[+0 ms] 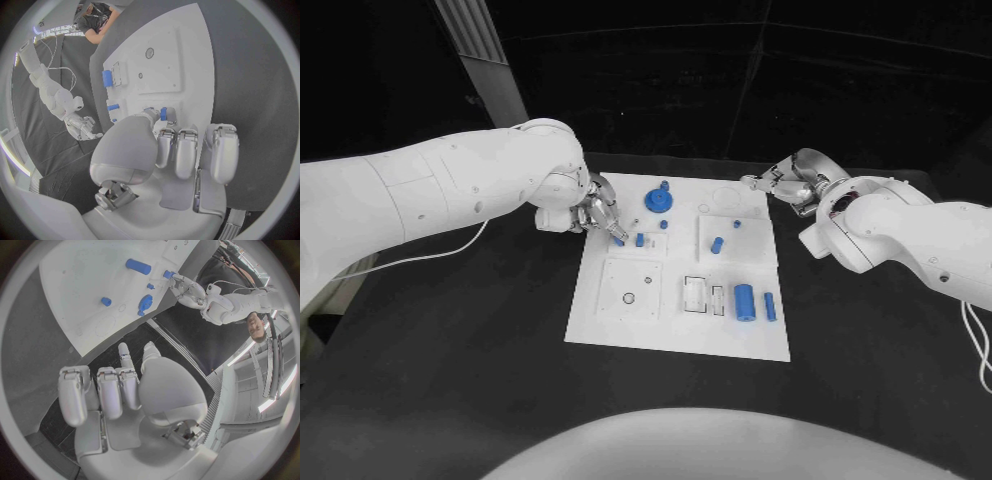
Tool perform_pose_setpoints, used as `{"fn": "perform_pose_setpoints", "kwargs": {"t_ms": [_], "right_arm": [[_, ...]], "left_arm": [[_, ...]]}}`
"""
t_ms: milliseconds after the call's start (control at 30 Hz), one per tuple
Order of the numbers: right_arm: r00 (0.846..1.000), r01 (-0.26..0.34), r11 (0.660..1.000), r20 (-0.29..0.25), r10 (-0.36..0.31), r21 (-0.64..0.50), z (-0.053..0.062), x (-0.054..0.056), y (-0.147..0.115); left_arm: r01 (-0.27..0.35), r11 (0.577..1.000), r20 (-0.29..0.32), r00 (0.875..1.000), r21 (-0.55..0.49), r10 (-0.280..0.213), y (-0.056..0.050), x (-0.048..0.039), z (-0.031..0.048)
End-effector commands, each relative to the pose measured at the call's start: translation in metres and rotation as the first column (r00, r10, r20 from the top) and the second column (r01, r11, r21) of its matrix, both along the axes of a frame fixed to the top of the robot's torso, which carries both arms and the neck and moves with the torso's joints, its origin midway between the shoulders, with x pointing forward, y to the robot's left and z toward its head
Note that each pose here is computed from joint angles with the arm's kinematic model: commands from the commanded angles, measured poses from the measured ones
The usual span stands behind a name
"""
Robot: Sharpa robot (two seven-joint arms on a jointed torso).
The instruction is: Assemble the parts on the task board
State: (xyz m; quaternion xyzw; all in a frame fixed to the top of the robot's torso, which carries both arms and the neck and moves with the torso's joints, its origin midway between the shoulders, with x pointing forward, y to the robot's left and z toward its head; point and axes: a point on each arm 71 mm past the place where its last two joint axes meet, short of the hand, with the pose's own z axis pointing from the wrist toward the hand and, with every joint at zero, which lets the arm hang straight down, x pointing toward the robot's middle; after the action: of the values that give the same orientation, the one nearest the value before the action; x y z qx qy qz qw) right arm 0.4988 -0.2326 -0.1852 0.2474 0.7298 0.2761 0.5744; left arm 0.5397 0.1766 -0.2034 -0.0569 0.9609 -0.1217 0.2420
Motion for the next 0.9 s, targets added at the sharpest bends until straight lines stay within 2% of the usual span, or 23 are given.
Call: {"fn": "perform_pose_setpoints", "kwargs": {"t_ms": [33,900], "right_arm": [[1.000,-0.006,1.000,0.003,0.006,0.001,0.0011,0.0001,0.0009],[1.000,-0.007,1.000,0.001,0.007,0.001,0.0011,-0.0002,0.0013]], "left_arm": [[-0.002,1.000,0.012,1.000,0.030,0.002,0.0017,0.0010,-0.0009],[0.003,1.000,0.013,1.000,0.030,-0.003,0.0015,0.0055,-0.0015]]}}
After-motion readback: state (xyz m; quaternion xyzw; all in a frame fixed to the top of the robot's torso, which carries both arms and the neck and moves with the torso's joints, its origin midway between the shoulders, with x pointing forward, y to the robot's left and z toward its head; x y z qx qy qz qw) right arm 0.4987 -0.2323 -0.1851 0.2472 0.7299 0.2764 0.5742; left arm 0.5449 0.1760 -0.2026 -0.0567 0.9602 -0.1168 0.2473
